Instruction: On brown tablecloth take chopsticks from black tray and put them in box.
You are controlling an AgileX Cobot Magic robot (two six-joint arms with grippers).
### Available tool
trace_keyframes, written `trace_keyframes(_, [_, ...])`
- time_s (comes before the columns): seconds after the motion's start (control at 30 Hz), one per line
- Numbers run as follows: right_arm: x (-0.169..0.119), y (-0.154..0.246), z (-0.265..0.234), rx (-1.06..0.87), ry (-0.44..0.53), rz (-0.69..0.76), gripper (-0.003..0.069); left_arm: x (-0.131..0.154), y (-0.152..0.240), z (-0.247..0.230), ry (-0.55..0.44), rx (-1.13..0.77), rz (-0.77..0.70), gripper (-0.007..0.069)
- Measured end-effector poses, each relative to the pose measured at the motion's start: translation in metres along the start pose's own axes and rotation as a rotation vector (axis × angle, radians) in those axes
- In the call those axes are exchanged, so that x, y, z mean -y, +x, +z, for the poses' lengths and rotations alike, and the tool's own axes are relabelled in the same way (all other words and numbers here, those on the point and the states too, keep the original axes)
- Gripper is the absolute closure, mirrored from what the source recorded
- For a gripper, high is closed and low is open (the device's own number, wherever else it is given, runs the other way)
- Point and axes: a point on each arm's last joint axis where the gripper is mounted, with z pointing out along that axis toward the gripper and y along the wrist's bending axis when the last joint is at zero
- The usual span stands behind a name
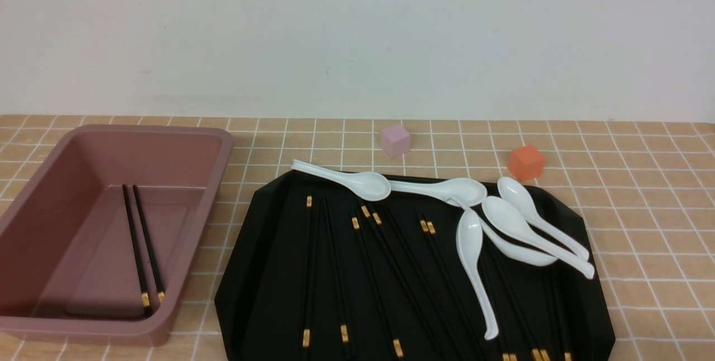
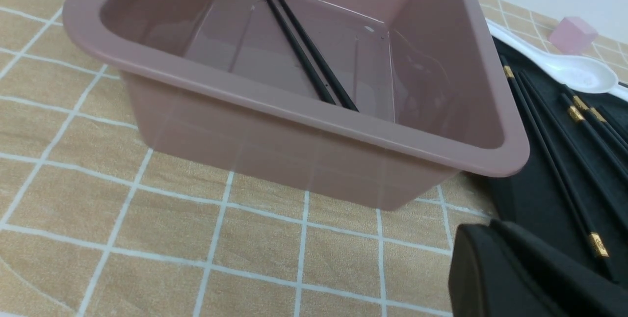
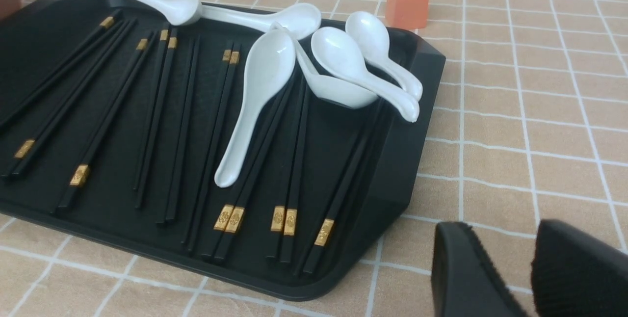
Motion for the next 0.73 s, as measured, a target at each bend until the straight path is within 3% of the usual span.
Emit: trace_keyframes(0.73, [0.0000,0.0000,0.0000,0.000,0.000,0.000,0.0419,0.0000,0.0000,0.0000,0.000,0.000,0.002,0.0585])
